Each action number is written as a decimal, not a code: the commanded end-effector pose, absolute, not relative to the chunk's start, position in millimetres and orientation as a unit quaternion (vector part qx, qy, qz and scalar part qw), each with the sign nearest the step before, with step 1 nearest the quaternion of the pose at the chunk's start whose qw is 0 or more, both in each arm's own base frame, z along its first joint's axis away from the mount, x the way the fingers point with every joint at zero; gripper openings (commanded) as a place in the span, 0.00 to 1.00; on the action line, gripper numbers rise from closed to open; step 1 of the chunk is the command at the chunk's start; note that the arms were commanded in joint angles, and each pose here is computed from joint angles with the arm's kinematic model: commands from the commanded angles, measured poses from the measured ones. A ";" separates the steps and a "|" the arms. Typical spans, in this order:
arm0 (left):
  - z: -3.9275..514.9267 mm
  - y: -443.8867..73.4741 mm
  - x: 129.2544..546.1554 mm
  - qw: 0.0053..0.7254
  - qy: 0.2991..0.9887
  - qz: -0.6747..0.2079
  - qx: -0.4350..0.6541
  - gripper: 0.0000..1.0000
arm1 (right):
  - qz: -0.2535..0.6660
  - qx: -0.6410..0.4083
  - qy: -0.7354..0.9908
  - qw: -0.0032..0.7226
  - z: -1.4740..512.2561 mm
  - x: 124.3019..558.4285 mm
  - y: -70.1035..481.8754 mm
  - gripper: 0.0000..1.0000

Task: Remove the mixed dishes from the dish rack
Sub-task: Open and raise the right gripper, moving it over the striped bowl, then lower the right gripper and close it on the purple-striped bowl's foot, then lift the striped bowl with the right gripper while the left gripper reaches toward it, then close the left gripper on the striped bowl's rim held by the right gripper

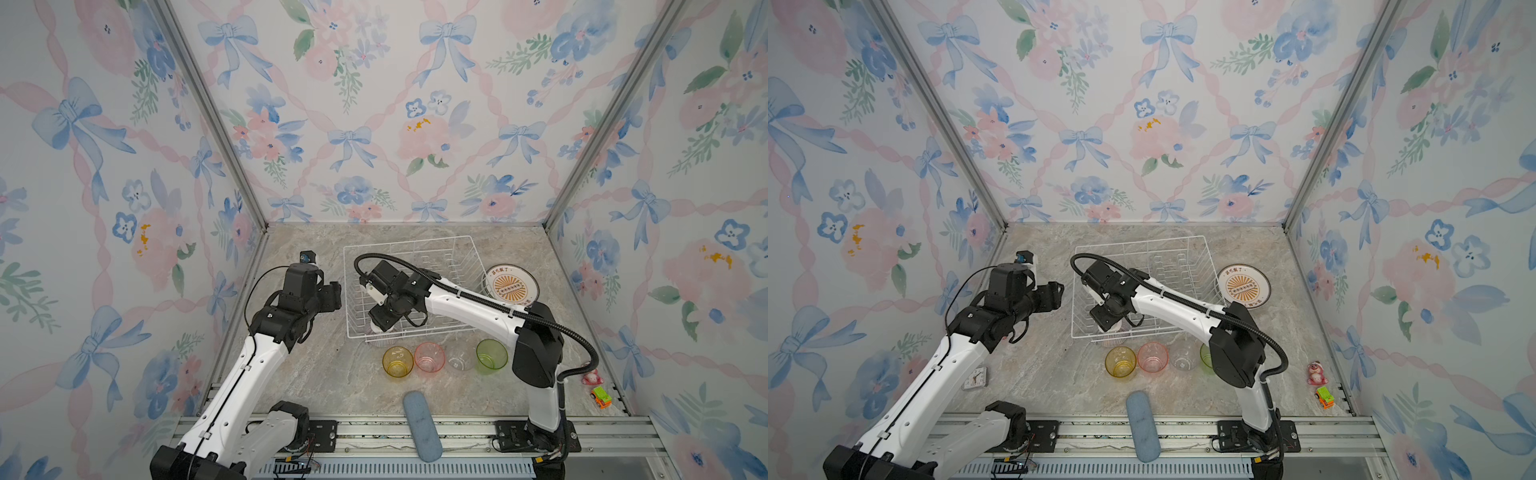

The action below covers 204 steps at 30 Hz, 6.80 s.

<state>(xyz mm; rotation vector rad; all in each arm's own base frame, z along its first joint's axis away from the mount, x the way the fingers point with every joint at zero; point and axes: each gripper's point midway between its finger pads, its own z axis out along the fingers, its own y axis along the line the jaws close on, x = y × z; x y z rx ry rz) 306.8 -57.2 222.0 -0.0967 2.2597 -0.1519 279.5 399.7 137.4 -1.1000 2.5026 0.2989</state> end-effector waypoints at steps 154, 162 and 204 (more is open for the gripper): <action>163.4 -201.1 307.6 0.276 0.817 -0.500 0.086 0.57 | 0.477 -0.100 0.829 0.274 205.3 344.6 354.9 0.22; 163.3 -203.7 307.2 0.271 0.812 -0.509 0.092 0.51 | 0.490 -0.097 0.824 0.267 205.0 344.1 359.3 0.22; 200.4 -207.6 304.2 0.312 0.774 -0.535 0.133 0.23 | 0.535 -0.091 0.808 0.227 191.7 340.7 379.8 0.22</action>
